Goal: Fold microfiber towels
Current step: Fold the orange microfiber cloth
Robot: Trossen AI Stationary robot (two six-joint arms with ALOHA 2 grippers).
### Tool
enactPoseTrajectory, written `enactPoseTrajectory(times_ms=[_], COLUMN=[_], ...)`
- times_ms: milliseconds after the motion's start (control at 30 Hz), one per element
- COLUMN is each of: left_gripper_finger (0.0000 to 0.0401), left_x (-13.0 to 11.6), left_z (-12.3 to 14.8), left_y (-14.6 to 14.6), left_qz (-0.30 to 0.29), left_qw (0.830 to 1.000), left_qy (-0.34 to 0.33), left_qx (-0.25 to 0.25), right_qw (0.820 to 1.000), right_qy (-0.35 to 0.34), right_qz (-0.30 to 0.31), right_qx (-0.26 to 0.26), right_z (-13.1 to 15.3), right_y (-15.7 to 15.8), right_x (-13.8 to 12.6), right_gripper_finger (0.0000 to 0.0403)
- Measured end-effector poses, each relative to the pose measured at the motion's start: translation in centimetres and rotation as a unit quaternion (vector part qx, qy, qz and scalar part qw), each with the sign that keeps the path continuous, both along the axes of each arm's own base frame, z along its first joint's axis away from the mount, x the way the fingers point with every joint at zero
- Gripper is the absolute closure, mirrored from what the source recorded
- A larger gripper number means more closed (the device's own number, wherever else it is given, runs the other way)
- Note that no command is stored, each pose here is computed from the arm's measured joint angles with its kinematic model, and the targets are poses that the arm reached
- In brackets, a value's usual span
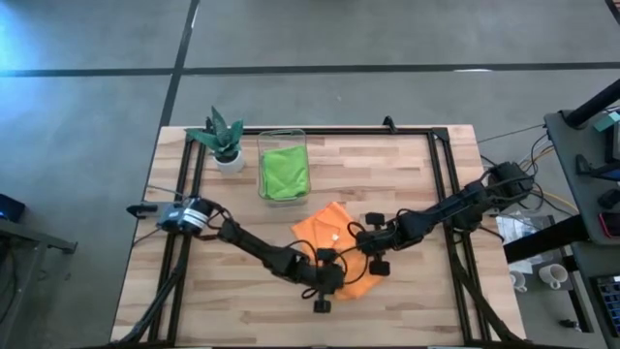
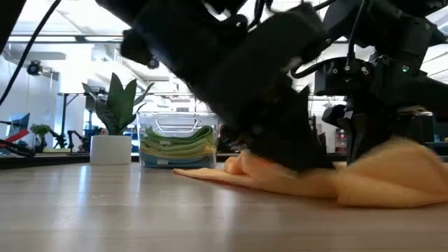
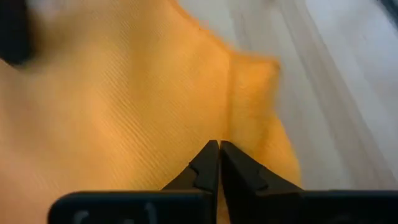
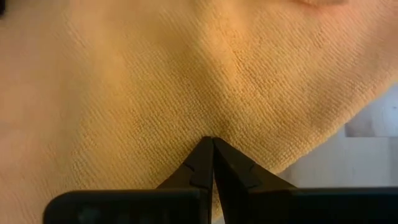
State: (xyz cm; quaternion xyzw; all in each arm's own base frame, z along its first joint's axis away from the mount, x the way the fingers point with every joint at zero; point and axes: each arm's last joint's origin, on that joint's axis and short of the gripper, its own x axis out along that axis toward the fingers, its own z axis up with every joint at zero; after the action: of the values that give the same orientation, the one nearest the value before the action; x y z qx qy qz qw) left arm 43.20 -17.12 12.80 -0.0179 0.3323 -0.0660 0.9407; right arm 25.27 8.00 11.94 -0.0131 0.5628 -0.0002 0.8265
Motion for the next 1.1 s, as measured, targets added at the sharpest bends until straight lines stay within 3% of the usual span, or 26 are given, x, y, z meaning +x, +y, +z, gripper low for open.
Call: enactPoseTrajectory(times_ms=[233,400,500,667,767,867,967,1033,1100], left_gripper_finger=[0.0400,0.0400,0.0400,0.0400,0.0400,0.0400,0.0400,0.0400,0.0401], left_x=[-2.7,-4.1,-4.4,-3.9,-2.6,-1.4,-1.0,-1.3,-2.3], left_z=[1.2,3.9,5.4,6.2,5.1,3.0,0.9,-0.2,-0.6], left_y=[-2.2,-2.6,-2.0,-0.2,0.7,0.8,1.6,2.9,3.8], left_qz=[-0.021,-0.016,0.017,0.137,0.165,0.167,0.199,0.257,0.329], left_qw=[0.996,0.996,0.998,0.987,0.984,0.981,0.976,0.963,0.939], left_qy=[0.087,0.085,0.058,0.000,-0.032,-0.052,-0.022,0.011,0.041], left_qx=[-0.013,-0.007,0.021,0.078,0.064,0.085,0.086,0.081,0.086], right_qw=[1.000,1.000,1.000,1.000,1.000,1.000,1.000,1.000,1.000], right_qy=[0.004,0.009,0.009,0.010,0.010,0.009,0.009,0.009,0.009], right_qz=[0.014,0.018,0.018,0.020,0.020,0.020,0.020,0.020,0.021], right_qx=[-0.005,-0.008,-0.008,-0.009,-0.009,-0.009,-0.008,-0.008,-0.008], right_z=[-0.1,-0.1,-0.1,-0.1,-0.1,-0.1,-0.1,-0.1,-0.1], right_y=[-0.2,-0.3,-0.3,-0.3,-0.3,-0.3,-0.2,-0.2,-0.2], right_x=[-0.1,-0.2,-0.2,-0.2,-0.2,-0.2,-0.2,-0.2,-0.2], right_gripper_finger=[0.0394,0.0394,0.0394,0.0394,0.0394,0.0394,0.0394,0.0394,0.0394])
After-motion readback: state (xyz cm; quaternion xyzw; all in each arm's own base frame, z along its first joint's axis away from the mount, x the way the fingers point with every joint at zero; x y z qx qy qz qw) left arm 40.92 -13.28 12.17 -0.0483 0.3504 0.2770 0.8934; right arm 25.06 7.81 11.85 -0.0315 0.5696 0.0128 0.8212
